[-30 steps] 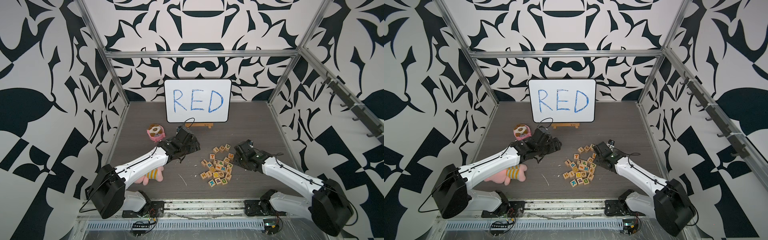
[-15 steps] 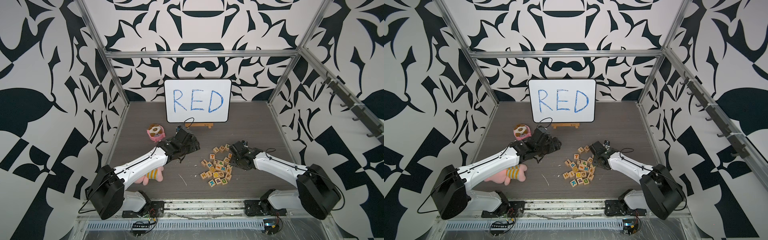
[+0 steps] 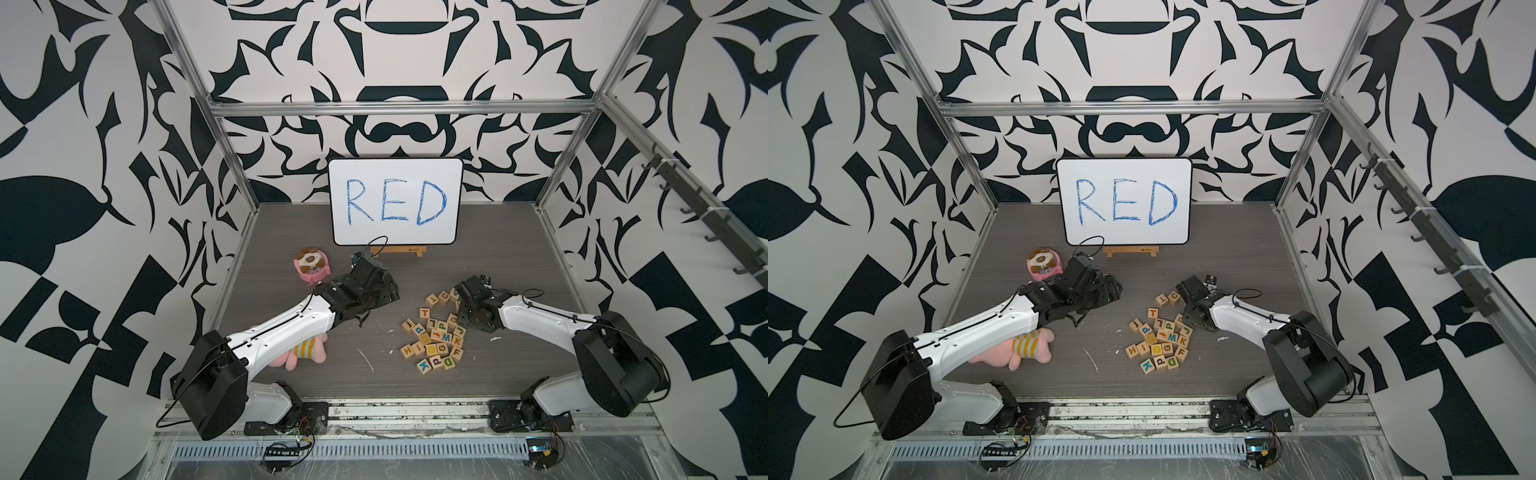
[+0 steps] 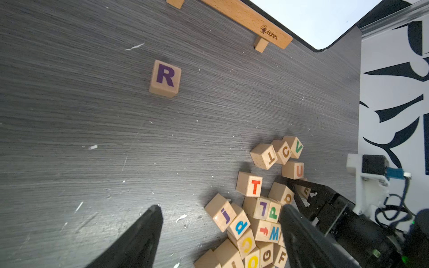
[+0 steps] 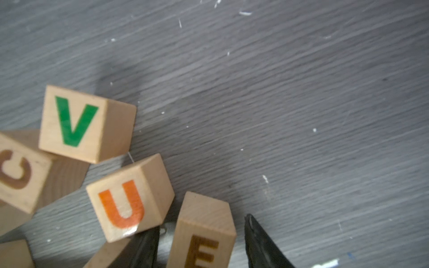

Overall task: Assemble the uppercase word "red" with letter blocks
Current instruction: Pick up the letter block from the center of the board.

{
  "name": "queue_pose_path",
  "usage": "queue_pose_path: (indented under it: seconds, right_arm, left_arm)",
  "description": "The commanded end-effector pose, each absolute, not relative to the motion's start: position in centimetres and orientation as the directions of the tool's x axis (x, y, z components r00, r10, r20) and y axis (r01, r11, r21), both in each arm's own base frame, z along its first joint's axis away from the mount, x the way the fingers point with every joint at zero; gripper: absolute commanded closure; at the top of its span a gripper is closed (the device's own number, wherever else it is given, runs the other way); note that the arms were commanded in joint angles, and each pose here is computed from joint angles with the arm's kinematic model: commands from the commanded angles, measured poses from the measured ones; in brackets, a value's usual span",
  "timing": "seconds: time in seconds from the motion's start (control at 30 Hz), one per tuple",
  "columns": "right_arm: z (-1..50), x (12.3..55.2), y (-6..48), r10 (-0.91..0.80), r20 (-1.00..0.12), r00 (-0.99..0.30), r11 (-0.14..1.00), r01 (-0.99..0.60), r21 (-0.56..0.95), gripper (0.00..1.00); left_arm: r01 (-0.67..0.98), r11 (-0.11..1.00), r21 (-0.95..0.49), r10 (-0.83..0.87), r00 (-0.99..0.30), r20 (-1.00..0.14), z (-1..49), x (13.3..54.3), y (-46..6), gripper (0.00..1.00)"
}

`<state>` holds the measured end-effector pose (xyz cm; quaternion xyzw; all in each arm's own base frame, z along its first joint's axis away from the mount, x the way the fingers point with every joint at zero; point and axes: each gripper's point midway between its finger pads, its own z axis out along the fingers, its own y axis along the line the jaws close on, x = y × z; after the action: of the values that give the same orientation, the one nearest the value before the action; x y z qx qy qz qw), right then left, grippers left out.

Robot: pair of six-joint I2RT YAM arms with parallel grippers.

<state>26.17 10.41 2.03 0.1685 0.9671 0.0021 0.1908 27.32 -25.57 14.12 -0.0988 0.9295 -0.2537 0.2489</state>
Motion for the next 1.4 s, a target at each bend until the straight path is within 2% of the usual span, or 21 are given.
queue_pose_path:
  seconds: [0.0, 0.2, 0.73, 1.03, 1.3, 1.37]
  right_arm:
    - [3.3, 27.8, 10.6, 0.33, -0.413, -0.849, 0.941, 0.328, 0.079, 0.44]
    - [3.3, 27.6, 9.9, 0.334, -0.406, -0.851, 0.937, 0.345, 0.048, 0.57]
    - [3.1, 26.5, 8.0, 0.342, -0.394, -0.853, 0.935, 0.352, 0.047, 0.58]
    - [2.5, 26.3, 8.4, 0.355, -0.364, -0.861, 0.932, 0.355, 0.069, 0.62]
    - [3.9, 25.9, 7.7, 0.361, -0.377, -0.853, 0.929, 0.366, 0.06, 0.72]
    - [5.0, 25.7, 7.4, 0.352, -0.39, -0.851, 0.931, 0.361, 0.051, 0.74]
  left_arm:
    - [-0.059, 0.858, -0.511, -0.309, -0.852, -0.422, 14.3, 27.0, -24.9, 0.16]
    - [-0.061, 0.86, -0.507, -0.309, -0.852, -0.422, 14.1, 27.0, -24.9, 0.16]
    - [-0.028, 0.849, -0.527, -0.302, -0.845, -0.441, 14.5, 27.3, -25.4, 0.16]
    - [-0.029, 0.842, -0.538, -0.303, -0.851, -0.429, 14.4, 27.1, -25.6, 0.16]
    - [-0.018, 0.84, -0.543, -0.299, -0.85, -0.434, 14.8, 27.0, -25.5, 0.16]
    - [-0.016, 0.847, -0.531, -0.293, -0.847, -0.443, 15.1, 27.1, -25.1, 0.11]
